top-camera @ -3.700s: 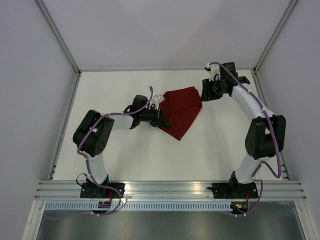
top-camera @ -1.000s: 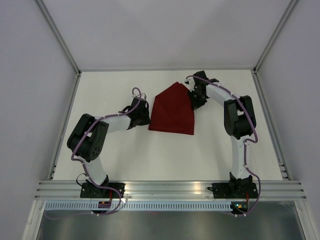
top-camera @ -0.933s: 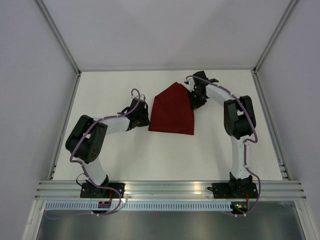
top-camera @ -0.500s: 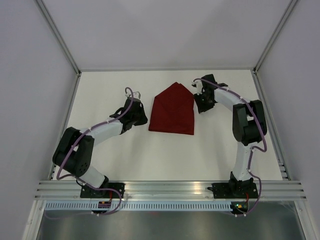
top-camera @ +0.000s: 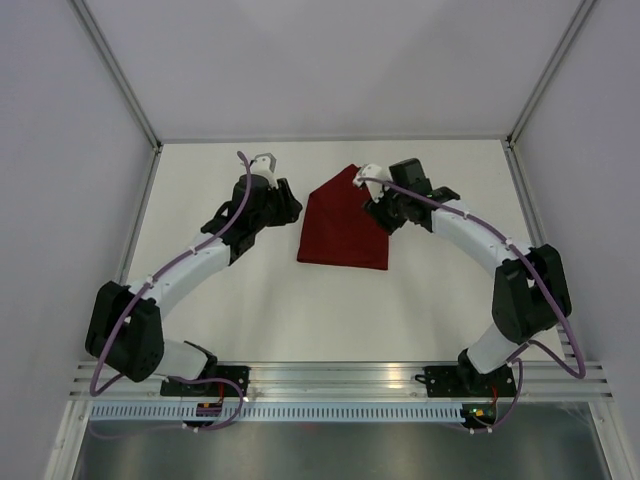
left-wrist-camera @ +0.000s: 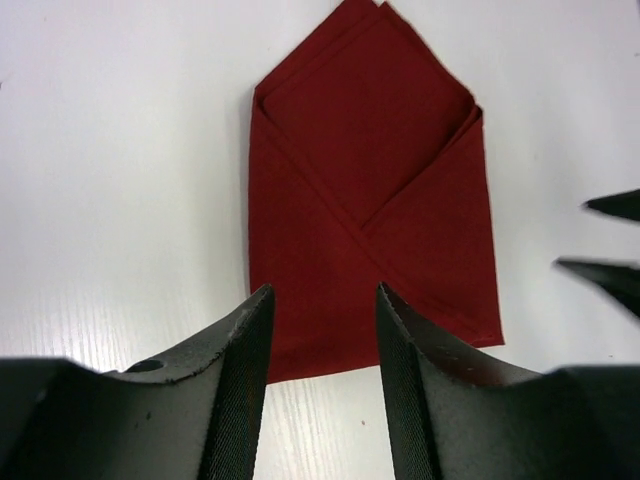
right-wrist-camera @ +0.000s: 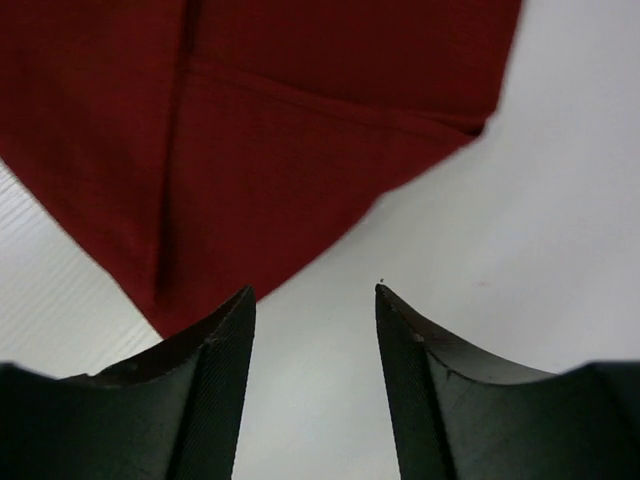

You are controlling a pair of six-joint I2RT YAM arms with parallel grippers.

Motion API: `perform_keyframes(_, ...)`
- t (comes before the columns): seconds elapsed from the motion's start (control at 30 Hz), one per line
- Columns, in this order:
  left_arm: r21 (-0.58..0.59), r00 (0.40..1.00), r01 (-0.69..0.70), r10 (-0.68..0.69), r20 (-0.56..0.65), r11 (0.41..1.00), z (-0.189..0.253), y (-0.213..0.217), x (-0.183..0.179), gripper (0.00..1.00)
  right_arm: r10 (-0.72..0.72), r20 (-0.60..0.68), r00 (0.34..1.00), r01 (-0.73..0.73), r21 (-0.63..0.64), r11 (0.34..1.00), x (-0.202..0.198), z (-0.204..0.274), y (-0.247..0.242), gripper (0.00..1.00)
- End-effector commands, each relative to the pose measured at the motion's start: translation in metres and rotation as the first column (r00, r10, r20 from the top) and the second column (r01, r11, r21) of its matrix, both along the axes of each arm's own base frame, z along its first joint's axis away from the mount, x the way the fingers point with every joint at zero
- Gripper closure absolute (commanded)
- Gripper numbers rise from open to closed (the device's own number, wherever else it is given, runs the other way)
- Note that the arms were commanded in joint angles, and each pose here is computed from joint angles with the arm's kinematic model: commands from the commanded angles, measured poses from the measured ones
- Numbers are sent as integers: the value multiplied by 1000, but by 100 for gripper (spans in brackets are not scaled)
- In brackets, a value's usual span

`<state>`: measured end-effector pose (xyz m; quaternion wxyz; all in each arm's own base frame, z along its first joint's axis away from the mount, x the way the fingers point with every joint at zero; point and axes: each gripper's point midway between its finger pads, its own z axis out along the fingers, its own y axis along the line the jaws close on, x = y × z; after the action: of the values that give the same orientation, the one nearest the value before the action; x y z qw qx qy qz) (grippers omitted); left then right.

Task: Fold the napkin, place the utensils inside, and roll it up
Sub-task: Roll the napkin with the utensil

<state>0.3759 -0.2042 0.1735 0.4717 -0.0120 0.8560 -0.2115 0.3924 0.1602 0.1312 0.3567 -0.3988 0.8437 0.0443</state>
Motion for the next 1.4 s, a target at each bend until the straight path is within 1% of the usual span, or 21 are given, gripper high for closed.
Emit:
perform_keyframes(0.0, -28, 992, 48, -44, 121, 998, 54, -4, -1, 49, 211, 69, 975, -207, -62, 976, -19, -7, 44, 41)
perform_keyframes(0.03, -37, 989, 37, -32, 147, 999, 67, 1, -4, 48, 234, 70, 970, -229, -73, 971, -22, -10, 49, 40)
perform_keyframes(0.2, -44, 980, 11, -3, 197, 999, 102, 16, -11, 44, 352, 79, 933, -337, -161, 928, -46, -34, 88, 37)
perform_keyframes(0.3, -48, 978, 10, 1, 210, 999, 111, 20, -13, 44, 406, 54, 912, -391, -185, 902, -60, -45, 104, 37)
perform_keyframes(0.47, -51, 975, 24, -12, 223, 998, 121, 20, -15, 44, 459, 21, 888, -445, -204, 872, -74, -60, 117, 37)
perform_keyframes(0.77, -21, 976, 43, -38, 214, 999, 114, 18, -11, 45, 519, -20, 854, -508, -243, 826, -77, -81, 122, 38)
perform_keyframes(1.13, 25, 981, 56, -60, 184, 998, 95, 18, -9, 45, 515, -43, 856, -503, -290, 814, -69, -107, 112, 40)
perform_keyframes(1.3, 43, 985, 56, -62, 160, 998, 80, 19, -9, 46, 513, -59, 857, -506, -287, 813, -68, -111, 102, 43)
perform_keyframes(1.37, 44, 986, 57, -64, 156, 997, 77, 18, -8, 46, 521, -66, 851, -516, -286, 807, -70, -113, 100, 46)
